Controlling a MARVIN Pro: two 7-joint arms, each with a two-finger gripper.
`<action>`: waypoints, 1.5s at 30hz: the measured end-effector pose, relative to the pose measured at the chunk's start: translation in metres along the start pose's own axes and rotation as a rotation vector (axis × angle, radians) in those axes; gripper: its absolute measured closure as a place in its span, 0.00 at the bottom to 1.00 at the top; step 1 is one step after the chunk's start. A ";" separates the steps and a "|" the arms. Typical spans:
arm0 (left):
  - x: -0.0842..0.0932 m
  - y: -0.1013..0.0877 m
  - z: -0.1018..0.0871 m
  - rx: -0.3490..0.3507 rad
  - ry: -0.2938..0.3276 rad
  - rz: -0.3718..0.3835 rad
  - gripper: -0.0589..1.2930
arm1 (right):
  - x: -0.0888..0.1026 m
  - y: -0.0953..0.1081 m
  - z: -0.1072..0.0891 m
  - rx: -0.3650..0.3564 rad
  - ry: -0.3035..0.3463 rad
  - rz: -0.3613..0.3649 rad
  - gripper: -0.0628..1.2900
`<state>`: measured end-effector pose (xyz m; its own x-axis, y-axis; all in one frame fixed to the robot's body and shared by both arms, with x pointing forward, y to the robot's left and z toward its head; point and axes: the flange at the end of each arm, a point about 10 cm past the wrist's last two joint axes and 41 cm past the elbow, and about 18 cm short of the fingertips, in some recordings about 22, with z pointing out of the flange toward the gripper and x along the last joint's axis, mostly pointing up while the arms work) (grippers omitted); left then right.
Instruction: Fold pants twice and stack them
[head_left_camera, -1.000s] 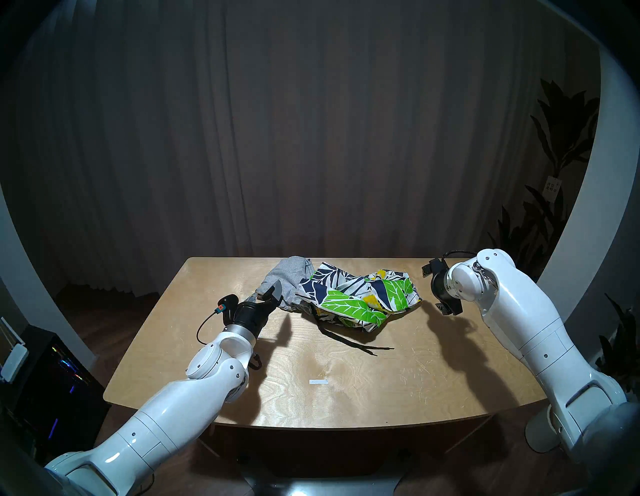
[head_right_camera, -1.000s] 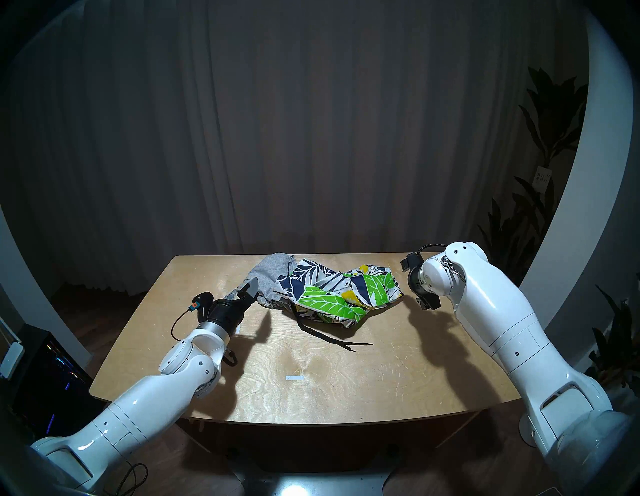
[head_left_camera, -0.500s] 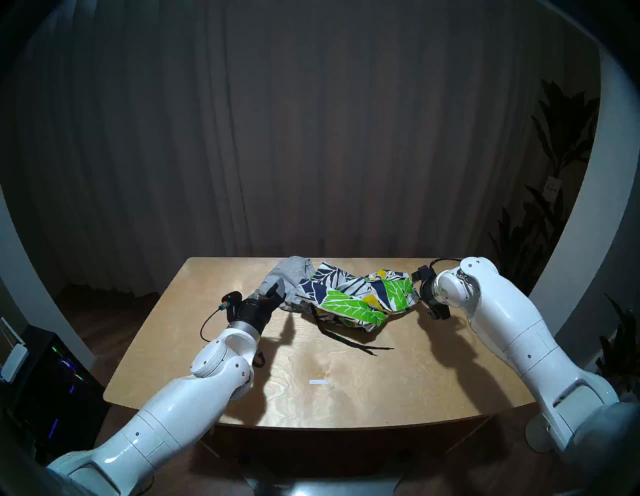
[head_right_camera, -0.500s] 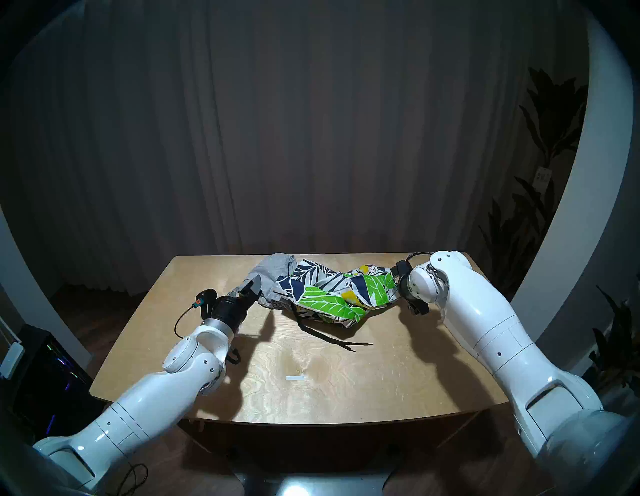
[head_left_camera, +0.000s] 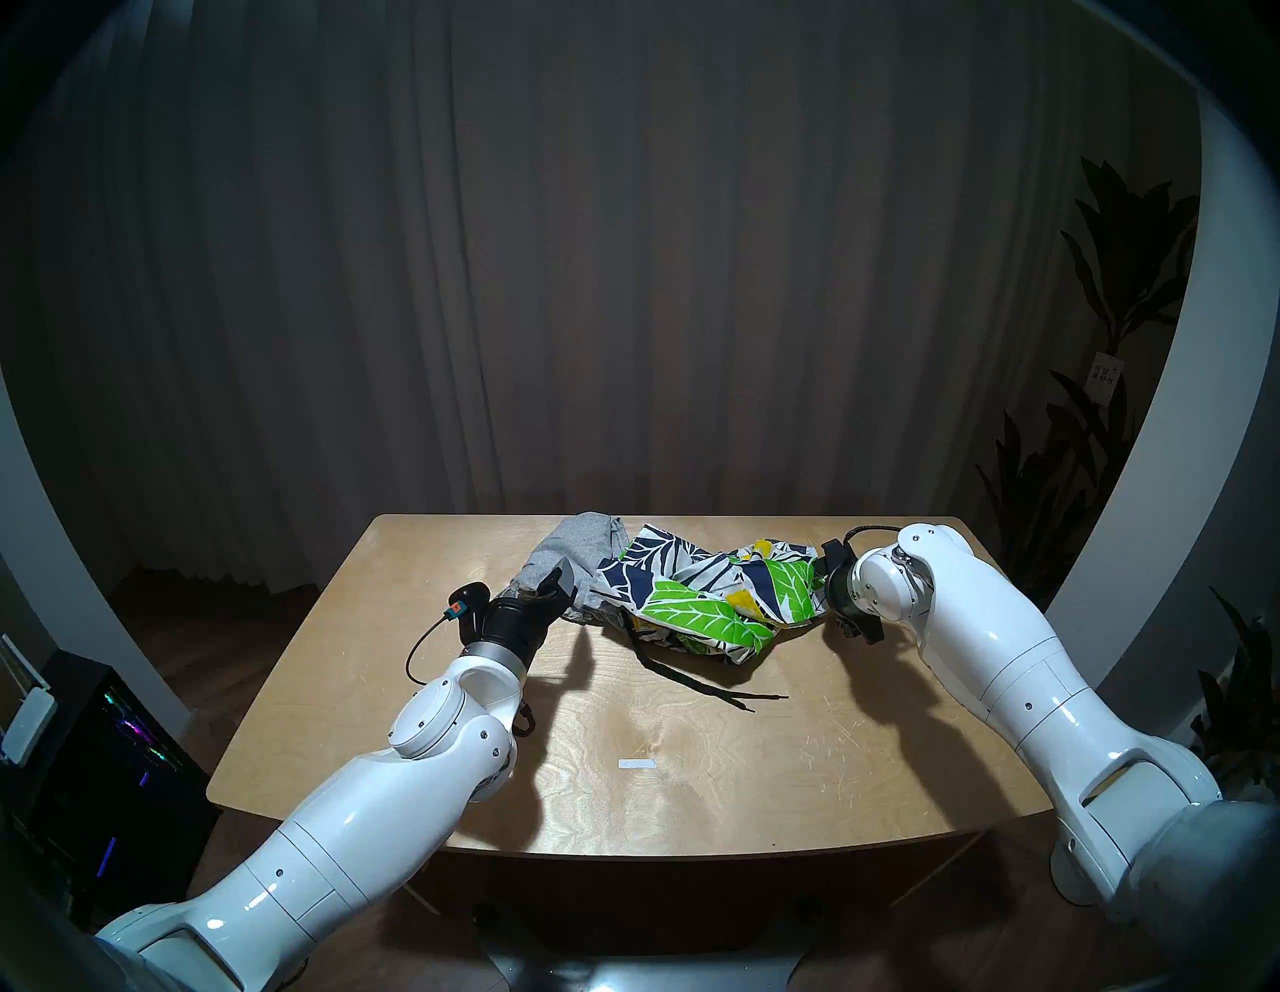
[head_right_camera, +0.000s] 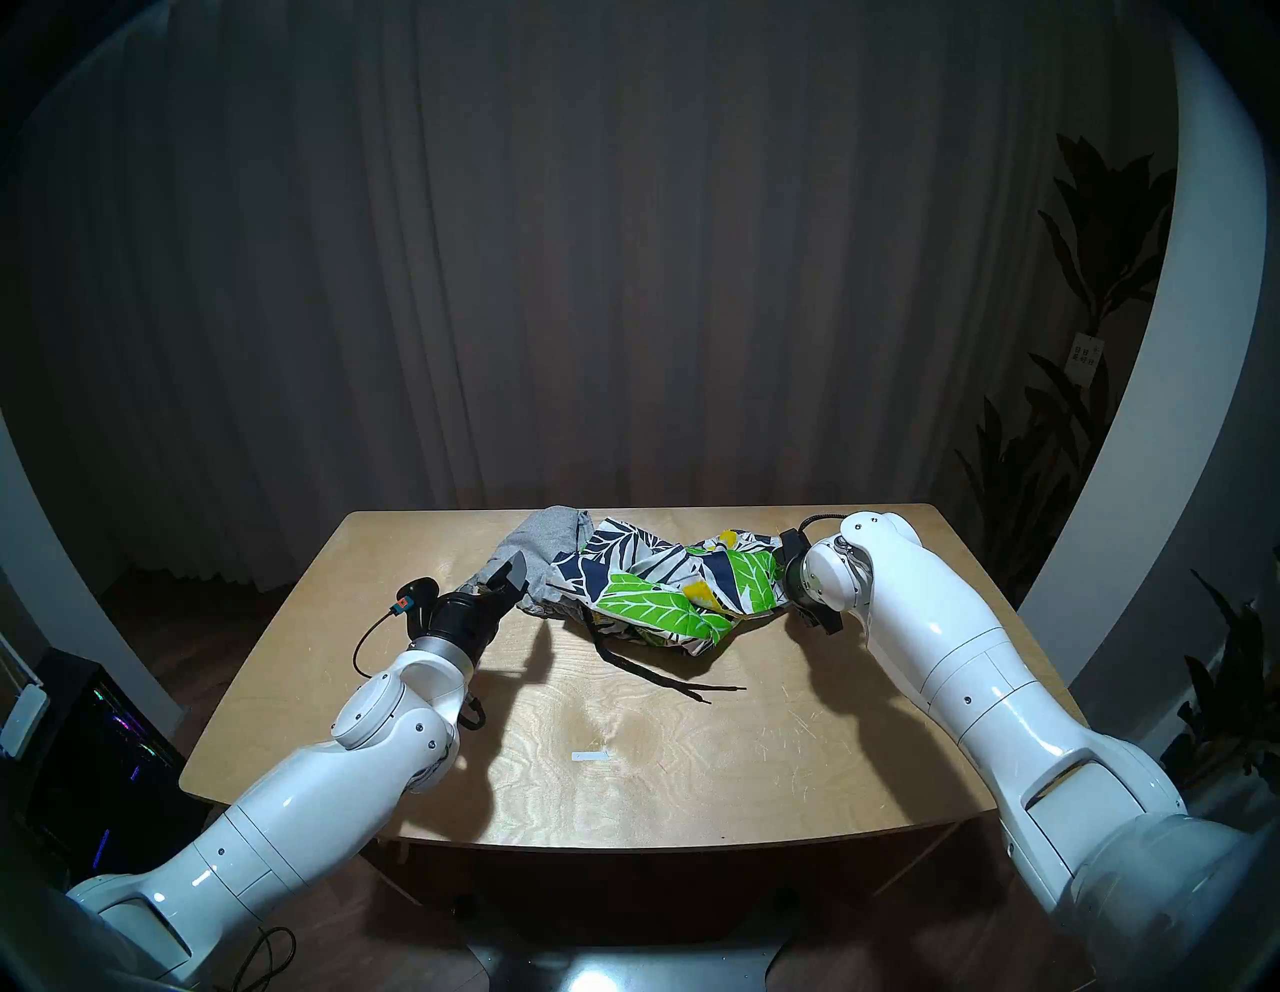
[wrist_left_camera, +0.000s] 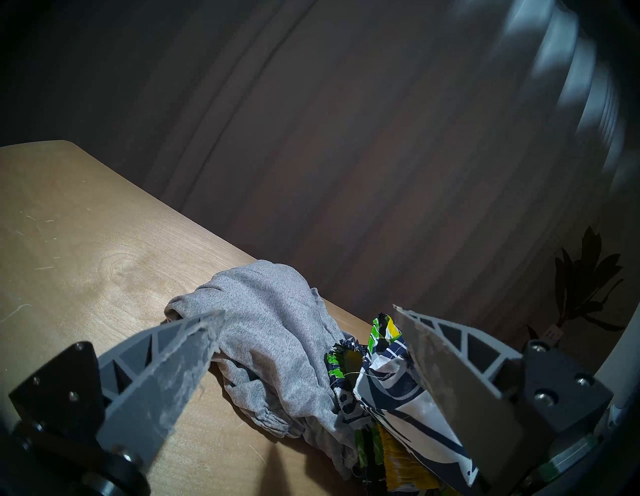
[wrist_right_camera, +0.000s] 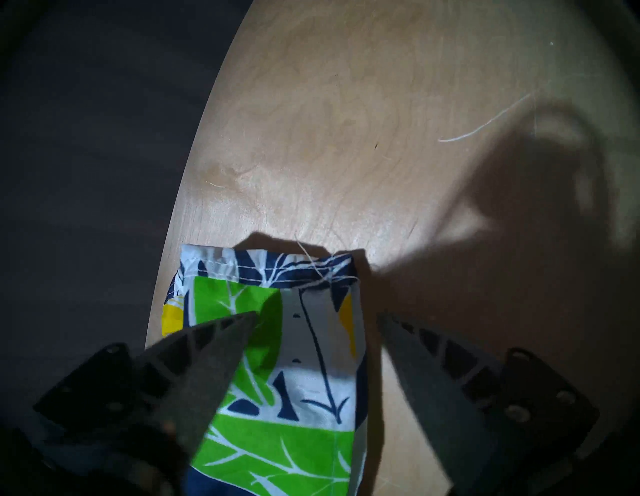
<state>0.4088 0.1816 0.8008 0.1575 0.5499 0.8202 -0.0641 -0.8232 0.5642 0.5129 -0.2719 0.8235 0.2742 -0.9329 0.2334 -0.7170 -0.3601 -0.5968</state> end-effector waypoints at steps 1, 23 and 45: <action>0.000 0.000 0.000 0.002 0.000 0.000 0.04 | 0.000 -0.001 0.001 0.001 -0.001 0.000 0.15; 0.000 0.005 0.004 0.001 0.010 -0.005 0.04 | 0.013 -0.046 -0.015 0.120 0.015 -0.036 0.98; 0.010 -0.013 -0.007 0.037 0.072 -0.021 0.04 | -0.067 -0.144 -0.037 0.163 -0.049 -0.179 0.98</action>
<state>0.4043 0.1988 0.8029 0.0873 0.5748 0.8136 -0.0253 -0.8152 0.5786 0.5742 -0.1574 0.9221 0.4207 -0.8520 0.3115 -0.5428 -0.5115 -0.6661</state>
